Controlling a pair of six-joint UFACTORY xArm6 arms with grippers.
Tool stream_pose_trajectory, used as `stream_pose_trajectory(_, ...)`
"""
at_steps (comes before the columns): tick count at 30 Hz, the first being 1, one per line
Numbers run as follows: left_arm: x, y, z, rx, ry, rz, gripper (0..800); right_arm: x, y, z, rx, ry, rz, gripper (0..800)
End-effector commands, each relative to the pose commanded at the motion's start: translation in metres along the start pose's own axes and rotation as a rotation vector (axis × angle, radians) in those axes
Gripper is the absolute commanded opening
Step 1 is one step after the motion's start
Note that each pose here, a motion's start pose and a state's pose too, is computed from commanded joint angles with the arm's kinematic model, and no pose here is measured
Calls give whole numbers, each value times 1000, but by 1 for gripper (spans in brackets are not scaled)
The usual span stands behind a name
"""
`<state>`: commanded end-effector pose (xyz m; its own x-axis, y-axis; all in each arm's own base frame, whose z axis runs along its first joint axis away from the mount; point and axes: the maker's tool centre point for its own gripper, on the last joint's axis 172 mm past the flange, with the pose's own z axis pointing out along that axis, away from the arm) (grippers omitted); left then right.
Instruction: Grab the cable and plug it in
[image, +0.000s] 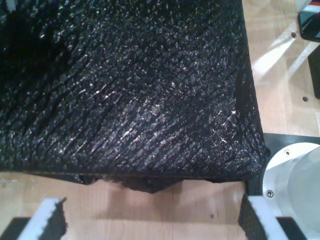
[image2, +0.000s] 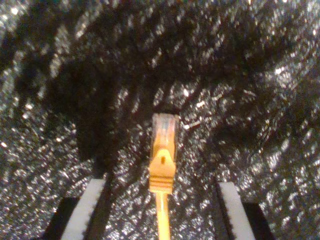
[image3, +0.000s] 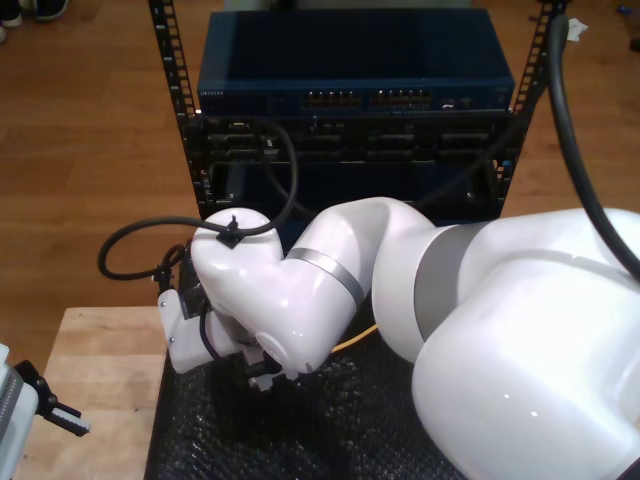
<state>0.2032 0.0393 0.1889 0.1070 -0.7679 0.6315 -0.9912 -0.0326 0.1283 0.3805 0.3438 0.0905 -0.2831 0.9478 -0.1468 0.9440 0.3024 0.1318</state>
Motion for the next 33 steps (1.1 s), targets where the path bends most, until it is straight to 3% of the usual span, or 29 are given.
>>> stream_pose_trajectory(33, 0, 0, 0, 0, 0, 1, 800, -1, 1, -1, -3, -2, 6, 326)
